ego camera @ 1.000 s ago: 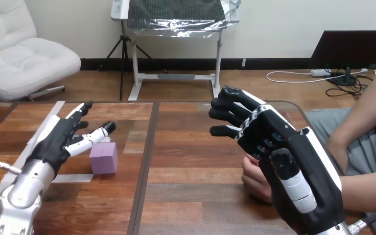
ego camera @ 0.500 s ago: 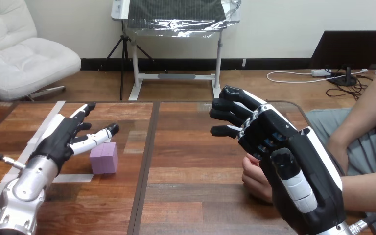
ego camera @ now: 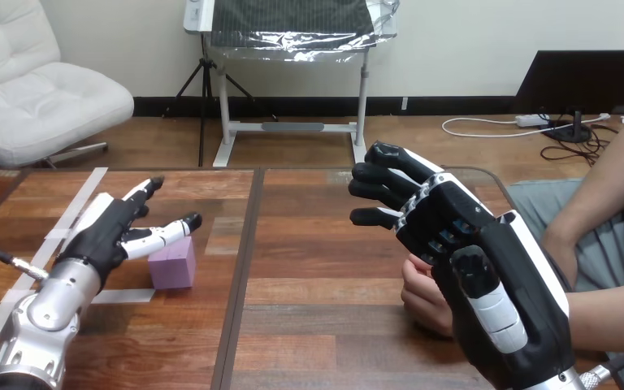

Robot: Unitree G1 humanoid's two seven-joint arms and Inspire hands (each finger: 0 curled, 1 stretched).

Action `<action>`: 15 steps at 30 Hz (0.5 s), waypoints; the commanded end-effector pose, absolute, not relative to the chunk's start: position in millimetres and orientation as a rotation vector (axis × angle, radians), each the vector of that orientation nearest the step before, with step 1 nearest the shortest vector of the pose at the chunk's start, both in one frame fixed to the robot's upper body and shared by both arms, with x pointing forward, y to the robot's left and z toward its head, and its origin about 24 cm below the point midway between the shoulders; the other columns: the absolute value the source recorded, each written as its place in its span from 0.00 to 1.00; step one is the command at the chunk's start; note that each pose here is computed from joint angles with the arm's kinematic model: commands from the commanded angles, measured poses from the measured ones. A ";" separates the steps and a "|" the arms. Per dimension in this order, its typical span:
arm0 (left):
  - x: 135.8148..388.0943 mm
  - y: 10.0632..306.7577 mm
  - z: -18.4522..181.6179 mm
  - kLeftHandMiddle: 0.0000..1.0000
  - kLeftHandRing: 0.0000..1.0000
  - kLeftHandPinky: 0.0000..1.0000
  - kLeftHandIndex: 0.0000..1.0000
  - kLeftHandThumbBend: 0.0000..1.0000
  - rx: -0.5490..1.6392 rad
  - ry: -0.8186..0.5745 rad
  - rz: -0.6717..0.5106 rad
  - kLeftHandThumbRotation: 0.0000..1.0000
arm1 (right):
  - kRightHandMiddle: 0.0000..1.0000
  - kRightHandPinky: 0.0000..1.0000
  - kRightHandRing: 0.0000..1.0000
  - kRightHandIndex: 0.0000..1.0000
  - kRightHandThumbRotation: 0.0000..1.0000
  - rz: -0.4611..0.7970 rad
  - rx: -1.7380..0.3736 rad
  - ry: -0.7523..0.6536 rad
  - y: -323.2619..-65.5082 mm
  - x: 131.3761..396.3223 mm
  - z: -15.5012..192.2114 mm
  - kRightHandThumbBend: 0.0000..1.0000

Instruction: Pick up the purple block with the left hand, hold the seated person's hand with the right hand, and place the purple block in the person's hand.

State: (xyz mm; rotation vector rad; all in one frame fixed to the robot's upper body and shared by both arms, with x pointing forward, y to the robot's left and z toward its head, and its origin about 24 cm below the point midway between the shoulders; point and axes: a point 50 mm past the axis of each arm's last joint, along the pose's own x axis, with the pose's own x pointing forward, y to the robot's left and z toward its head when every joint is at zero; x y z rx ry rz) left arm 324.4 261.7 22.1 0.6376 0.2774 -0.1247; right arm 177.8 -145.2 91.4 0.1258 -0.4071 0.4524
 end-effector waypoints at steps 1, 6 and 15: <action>342.9 257.1 47.8 0.97 0.94 0.83 0.97 0.65 0.693 0.201 -0.120 0.52 | 0.83 0.76 0.83 0.84 0.77 0.449 0.131 -0.502 -145.5 184.4 107.2 0.91; 343.4 255.9 47.3 0.97 0.93 0.82 0.97 0.64 0.727 0.211 -0.134 0.53 | 0.83 0.76 0.83 0.84 0.77 0.451 0.129 -0.503 -145.9 184.4 107.6 0.92; 343.8 255.5 45.7 0.96 0.92 0.81 0.98 0.66 0.773 0.229 -0.143 0.52 | 0.83 0.76 0.83 0.84 0.77 0.453 0.127 -0.506 -145.4 184.2 108.4 0.92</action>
